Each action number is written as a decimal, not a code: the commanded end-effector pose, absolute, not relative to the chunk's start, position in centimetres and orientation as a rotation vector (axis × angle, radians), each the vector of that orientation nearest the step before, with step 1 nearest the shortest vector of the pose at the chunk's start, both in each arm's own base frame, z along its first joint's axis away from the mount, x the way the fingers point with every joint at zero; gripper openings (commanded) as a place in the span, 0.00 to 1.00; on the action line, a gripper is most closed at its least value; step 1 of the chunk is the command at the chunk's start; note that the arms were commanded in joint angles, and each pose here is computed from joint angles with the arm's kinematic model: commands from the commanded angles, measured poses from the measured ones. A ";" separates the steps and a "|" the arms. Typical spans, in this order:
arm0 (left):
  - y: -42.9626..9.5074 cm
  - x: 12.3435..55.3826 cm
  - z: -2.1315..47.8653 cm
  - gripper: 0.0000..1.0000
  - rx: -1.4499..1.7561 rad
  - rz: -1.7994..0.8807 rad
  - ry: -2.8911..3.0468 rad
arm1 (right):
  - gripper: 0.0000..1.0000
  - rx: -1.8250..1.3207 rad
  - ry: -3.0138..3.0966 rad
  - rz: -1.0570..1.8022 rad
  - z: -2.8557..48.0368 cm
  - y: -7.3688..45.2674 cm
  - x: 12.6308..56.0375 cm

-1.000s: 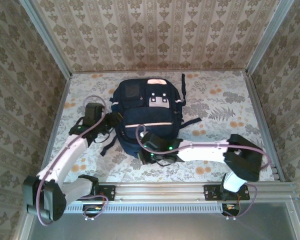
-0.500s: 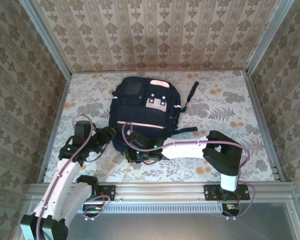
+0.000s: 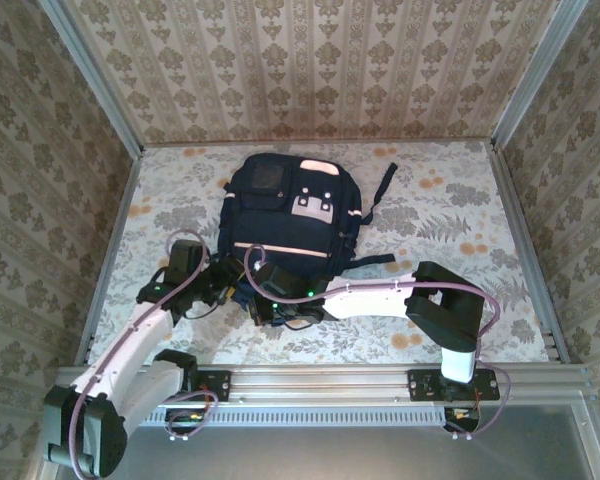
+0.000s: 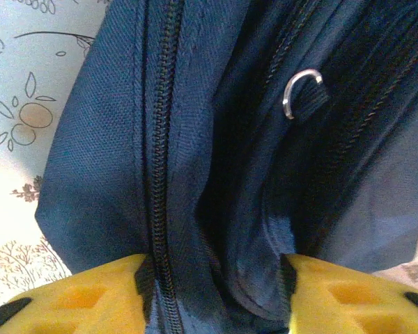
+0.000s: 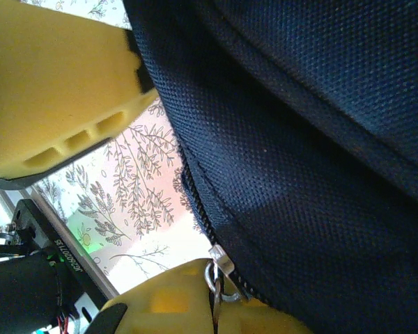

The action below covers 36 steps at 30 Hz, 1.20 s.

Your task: Pack books, pencil case, and school supplies into a backpack

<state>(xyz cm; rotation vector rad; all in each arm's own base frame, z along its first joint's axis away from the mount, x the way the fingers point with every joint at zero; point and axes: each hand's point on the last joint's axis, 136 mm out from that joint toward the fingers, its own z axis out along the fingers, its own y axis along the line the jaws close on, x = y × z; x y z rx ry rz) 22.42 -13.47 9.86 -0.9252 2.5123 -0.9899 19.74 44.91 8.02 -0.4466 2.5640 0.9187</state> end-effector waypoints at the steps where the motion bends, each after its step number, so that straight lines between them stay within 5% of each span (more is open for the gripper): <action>1: -13.1 22.6 8.4 0.31 -0.944 -0.942 2.511 | 0.00 -0.443 2.539 0.912 8.3 45.1 19.8; 4: -12.5 22.7 7.9 0.14 -0.953 -0.910 2.512 | 0.00 -0.447 2.555 0.867 7.7 44.5 19.7; 8: -12.3 23.3 8.7 0.07 -0.927 -0.890 2.509 | 0.00 -0.456 2.567 0.795 7.1 43.2 19.5; 36: -10.9 23.6 10.8 0.06 -0.893 -0.859 2.484 | 0.00 -0.397 2.621 0.400 3.8 30.6 18.8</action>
